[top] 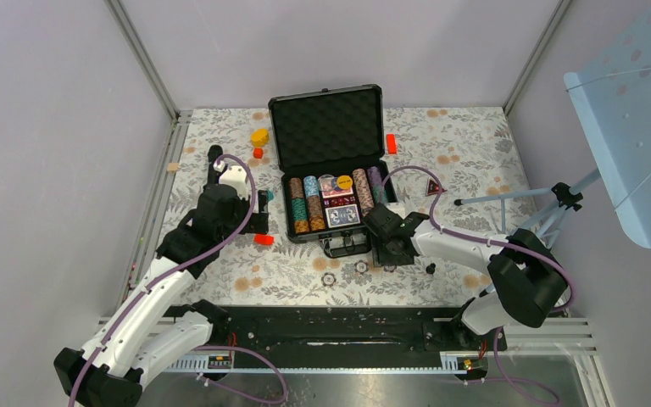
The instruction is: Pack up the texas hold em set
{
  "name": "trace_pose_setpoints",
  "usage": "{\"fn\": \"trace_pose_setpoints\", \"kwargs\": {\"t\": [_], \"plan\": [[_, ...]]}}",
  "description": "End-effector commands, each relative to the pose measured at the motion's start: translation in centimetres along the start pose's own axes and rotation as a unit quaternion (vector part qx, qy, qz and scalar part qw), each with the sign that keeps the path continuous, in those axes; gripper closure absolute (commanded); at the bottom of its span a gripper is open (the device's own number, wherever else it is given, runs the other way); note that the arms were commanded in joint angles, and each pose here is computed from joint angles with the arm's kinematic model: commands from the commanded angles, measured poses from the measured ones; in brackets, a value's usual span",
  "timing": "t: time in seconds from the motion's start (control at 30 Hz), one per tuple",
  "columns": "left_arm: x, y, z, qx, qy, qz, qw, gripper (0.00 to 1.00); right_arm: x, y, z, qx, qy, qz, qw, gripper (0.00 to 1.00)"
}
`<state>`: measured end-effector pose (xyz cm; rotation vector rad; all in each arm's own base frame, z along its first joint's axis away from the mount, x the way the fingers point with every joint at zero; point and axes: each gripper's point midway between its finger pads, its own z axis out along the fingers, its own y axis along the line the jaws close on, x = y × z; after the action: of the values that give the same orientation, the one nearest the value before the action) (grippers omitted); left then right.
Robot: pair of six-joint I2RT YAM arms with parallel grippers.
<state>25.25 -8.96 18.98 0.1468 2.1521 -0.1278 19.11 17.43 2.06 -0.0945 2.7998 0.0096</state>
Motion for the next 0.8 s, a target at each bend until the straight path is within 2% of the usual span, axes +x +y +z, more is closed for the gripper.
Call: {"fn": "trace_pose_setpoints", "kwargs": {"t": [0.0,0.1,0.57,0.77], "plan": [[-0.6,-0.4,0.3,0.01,-0.014,-0.005,1.0,0.01,0.6,-1.0,0.7,0.018,0.007,0.0,1.0,0.39],[-0.6,-0.4,0.3,0.01,-0.015,-0.005,1.0,0.01,1.0,-1.0,1.2,0.022,0.016,-0.004,1.0,0.39],[-0.6,-0.4,0.3,0.009,-0.014,-0.005,1.0,0.01,1.6,-1.0,2.5,0.027,0.027,-0.01,0.999,0.53],[-0.6,-0.4,0.3,0.01,-0.015,-0.005,1.0,0.01,1.0,0.0,2.0,-0.004,0.019,-0.022,1.0,0.54]]}}
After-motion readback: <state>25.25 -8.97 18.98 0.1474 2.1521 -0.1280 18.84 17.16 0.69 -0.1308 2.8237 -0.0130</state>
